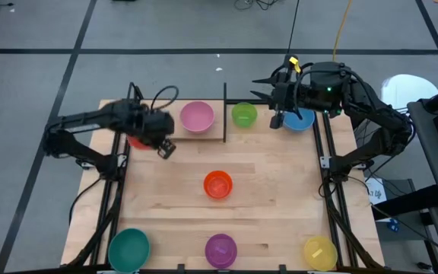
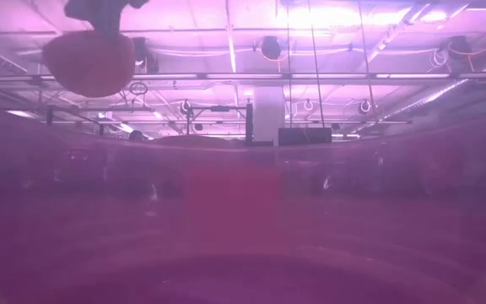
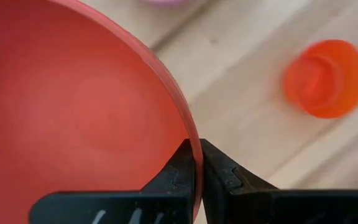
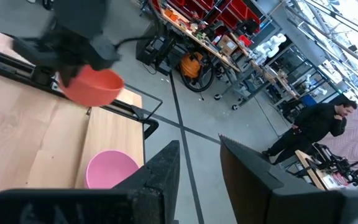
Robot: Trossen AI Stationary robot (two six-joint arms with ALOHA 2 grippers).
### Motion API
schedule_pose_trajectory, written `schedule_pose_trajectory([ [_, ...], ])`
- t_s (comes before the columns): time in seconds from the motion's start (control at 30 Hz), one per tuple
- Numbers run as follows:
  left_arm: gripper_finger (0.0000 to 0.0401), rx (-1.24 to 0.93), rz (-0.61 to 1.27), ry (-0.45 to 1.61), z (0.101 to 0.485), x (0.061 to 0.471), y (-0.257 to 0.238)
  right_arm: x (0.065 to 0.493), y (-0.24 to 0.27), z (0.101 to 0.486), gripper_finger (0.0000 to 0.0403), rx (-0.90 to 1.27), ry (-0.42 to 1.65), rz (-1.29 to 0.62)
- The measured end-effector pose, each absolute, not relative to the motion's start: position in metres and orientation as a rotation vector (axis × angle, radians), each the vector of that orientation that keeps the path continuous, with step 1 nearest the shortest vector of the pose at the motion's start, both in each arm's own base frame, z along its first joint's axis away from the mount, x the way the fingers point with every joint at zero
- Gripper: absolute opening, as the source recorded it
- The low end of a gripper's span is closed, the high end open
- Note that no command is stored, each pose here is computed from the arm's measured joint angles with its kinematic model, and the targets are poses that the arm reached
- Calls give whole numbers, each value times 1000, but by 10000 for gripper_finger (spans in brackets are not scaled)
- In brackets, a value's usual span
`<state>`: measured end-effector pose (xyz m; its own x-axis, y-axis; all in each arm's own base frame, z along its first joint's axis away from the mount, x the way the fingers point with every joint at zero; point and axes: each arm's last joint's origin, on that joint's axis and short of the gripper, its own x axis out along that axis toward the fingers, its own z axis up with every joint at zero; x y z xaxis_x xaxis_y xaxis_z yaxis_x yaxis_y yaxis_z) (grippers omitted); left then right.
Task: Place and stack bowls onto a shelf
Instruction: Stack the red bowl on the pink bowl on the shelf
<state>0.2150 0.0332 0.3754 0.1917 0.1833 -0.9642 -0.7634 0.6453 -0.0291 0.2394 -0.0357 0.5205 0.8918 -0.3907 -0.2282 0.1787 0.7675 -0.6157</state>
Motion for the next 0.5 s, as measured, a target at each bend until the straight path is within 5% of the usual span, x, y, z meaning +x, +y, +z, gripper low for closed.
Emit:
schedule_pose_trajectory([
  [0.5, 7, -352, 506, 1289, 379, 296, 119, 239, -36, 521, 109, -623, 357, -318],
])
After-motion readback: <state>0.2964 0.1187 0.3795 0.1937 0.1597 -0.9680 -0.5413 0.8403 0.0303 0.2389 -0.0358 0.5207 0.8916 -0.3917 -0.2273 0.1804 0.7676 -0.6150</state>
